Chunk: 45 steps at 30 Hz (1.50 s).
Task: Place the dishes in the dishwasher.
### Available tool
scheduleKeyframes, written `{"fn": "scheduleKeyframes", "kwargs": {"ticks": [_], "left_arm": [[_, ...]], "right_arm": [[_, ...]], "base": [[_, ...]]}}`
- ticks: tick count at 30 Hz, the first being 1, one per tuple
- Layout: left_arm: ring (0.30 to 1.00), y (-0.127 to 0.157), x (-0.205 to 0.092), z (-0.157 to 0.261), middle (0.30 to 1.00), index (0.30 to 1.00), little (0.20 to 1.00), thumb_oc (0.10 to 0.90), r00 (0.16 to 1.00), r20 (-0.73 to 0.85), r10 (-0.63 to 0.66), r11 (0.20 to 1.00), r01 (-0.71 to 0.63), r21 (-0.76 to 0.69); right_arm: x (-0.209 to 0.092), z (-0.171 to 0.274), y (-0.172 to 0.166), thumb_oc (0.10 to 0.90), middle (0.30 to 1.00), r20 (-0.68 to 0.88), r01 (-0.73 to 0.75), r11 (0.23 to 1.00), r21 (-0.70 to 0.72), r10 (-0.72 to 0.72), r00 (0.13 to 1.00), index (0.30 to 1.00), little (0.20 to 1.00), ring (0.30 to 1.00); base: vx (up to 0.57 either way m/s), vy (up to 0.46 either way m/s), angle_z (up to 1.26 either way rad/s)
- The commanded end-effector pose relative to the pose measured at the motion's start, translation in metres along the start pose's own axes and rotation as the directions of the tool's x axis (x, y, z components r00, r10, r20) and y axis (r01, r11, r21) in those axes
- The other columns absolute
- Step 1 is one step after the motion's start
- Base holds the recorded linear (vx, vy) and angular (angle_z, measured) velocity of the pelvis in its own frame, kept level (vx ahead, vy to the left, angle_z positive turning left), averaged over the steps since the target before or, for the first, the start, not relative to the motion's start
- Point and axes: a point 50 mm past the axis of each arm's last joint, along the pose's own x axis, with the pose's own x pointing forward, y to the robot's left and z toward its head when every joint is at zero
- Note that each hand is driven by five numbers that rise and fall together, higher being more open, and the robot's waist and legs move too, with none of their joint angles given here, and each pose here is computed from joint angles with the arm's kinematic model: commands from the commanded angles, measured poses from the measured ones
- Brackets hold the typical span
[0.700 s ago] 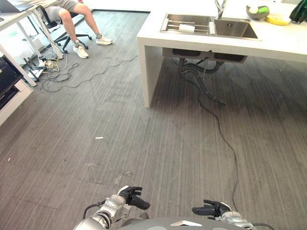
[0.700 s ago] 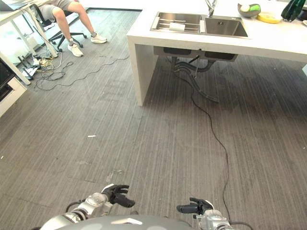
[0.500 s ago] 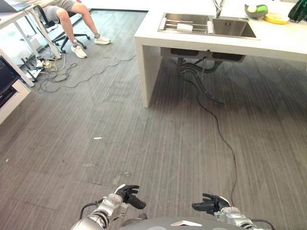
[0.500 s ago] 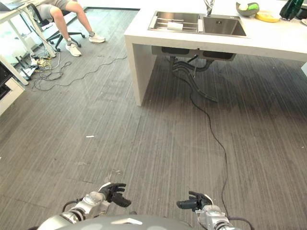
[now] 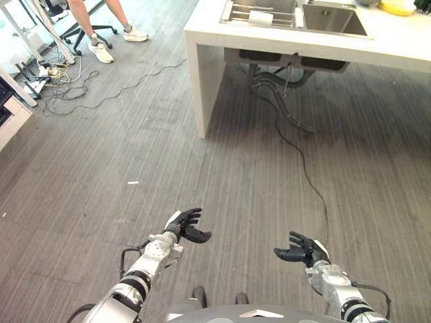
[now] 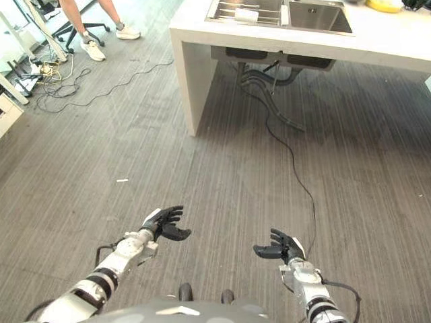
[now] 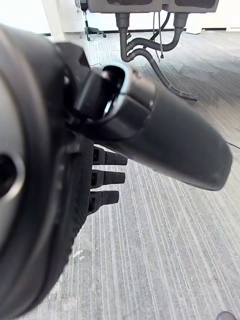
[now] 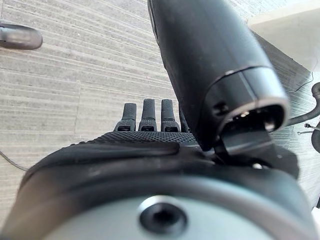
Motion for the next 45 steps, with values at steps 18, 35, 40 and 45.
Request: {"fn": "scheduleKeyframes", "kwargs": {"ticks": [18,35,40,45], "left_arm": [[0.900,-0.017,-0.003,-0.042,0.900,0.900,0.900,0.800,0.981,-0.194,-0.028,1.000,0.026,-0.012],[0.900,-0.015,0.004,-0.031,0.900,0.900,0.900,0.800,0.979,-0.199,-0.035,0.999,0.028,-0.036],[0.900,-0.005,0.014,0.003,0.900,0.900,0.900,0.800,0.996,-0.086,0.008,0.994,-0.017,-0.104],[0.900,-0.009,0.018,0.078,0.900,0.900,0.900,0.800,0.975,0.221,-0.007,0.986,0.044,-0.163]], "right_arm": [[0.004,-0.016,-0.007,0.800,0.900,-0.143,-0.008,0.998,-0.068,-0.002,0.990,0.900,0.900,0.900],[0.008,-0.013,0.013,0.800,0.900,-0.156,-0.089,0.992,-0.091,0.074,0.985,0.900,0.900,0.900],[0.013,0.013,0.003,0.800,0.900,-0.060,-0.032,0.999,0.029,0.034,0.998,0.900,0.900,0.900],[0.010,0.053,-0.015,0.800,0.900,0.132,0.007,0.997,0.072,-0.017,0.991,0.900,0.900,0.900]], "base": [[0.01,0.038,-0.15],[0.08,-0.034,0.03],[0.18,-0.187,0.13],[0.21,-0.041,0.12]]}}
